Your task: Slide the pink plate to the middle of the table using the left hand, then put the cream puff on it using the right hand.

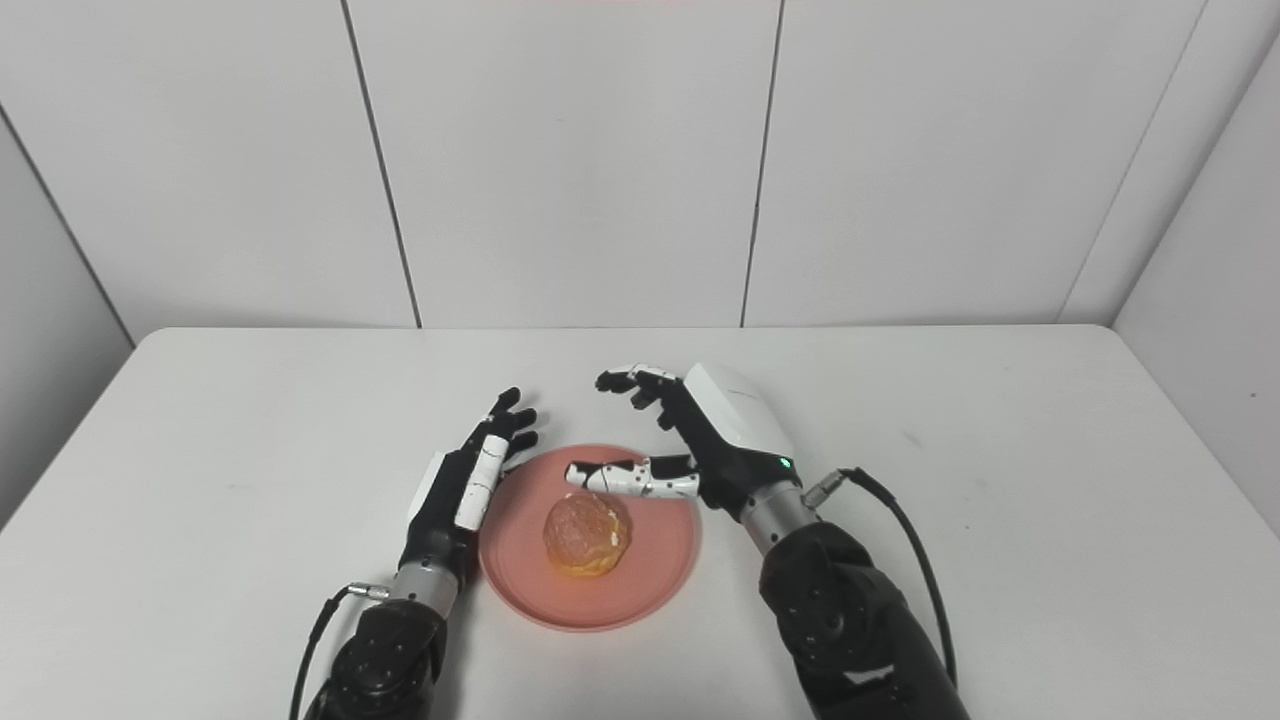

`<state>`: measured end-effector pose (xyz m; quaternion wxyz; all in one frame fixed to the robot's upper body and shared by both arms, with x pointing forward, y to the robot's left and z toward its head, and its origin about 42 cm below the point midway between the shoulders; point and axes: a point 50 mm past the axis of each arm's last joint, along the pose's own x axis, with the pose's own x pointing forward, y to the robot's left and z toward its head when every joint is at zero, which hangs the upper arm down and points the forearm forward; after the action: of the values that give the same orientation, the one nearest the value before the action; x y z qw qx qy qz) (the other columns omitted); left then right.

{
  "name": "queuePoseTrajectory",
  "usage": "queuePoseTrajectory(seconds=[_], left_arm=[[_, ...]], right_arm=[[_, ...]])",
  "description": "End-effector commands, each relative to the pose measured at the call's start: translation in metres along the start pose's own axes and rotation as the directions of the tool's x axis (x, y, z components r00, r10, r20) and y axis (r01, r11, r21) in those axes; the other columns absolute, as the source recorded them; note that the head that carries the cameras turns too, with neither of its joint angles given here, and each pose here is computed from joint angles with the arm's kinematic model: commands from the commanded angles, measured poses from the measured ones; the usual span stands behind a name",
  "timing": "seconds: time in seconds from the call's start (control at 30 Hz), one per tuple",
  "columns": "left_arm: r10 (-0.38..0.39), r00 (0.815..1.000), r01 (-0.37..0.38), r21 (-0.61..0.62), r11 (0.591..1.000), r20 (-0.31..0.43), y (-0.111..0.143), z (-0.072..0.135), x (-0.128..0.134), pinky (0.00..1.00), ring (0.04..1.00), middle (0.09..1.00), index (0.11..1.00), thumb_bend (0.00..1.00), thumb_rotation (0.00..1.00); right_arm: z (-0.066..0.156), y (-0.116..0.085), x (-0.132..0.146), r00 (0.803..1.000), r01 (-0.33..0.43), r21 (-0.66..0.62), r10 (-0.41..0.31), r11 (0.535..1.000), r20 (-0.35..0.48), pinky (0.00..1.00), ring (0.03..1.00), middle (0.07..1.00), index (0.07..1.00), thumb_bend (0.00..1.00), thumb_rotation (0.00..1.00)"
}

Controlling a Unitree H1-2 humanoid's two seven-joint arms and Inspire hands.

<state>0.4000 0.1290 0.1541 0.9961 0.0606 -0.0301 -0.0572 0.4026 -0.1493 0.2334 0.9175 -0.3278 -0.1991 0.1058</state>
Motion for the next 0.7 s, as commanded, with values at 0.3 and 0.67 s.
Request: queuePoseTrajectory(seconds=[0.3, 0.67], left_arm=[[0.248, 0.954, -0.246, -0.03, 0.969, 0.168, -0.006, -0.012, 0.002, 1.0, 0.995, 0.997, 0.998, 0.76, 1.0], [0.255, 0.967, -0.252, -0.134, 0.958, 0.005, -0.007, -0.02, 0.0, 1.0, 1.0, 1.0, 1.0, 0.75, 1.0]], right_arm=[[-0.057, 0.032, -0.003, 0.915, 0.402, 0.629, -0.31, 0.666, -0.256, 0.98, 0.984, 0.983, 0.981, 0.82, 0.99], [-0.081, 0.061, -0.027, 0.911, 0.395, 0.501, -0.256, 0.77, -0.325, 1.0, 1.0, 1.0, 1.0, 0.77, 1.0]])
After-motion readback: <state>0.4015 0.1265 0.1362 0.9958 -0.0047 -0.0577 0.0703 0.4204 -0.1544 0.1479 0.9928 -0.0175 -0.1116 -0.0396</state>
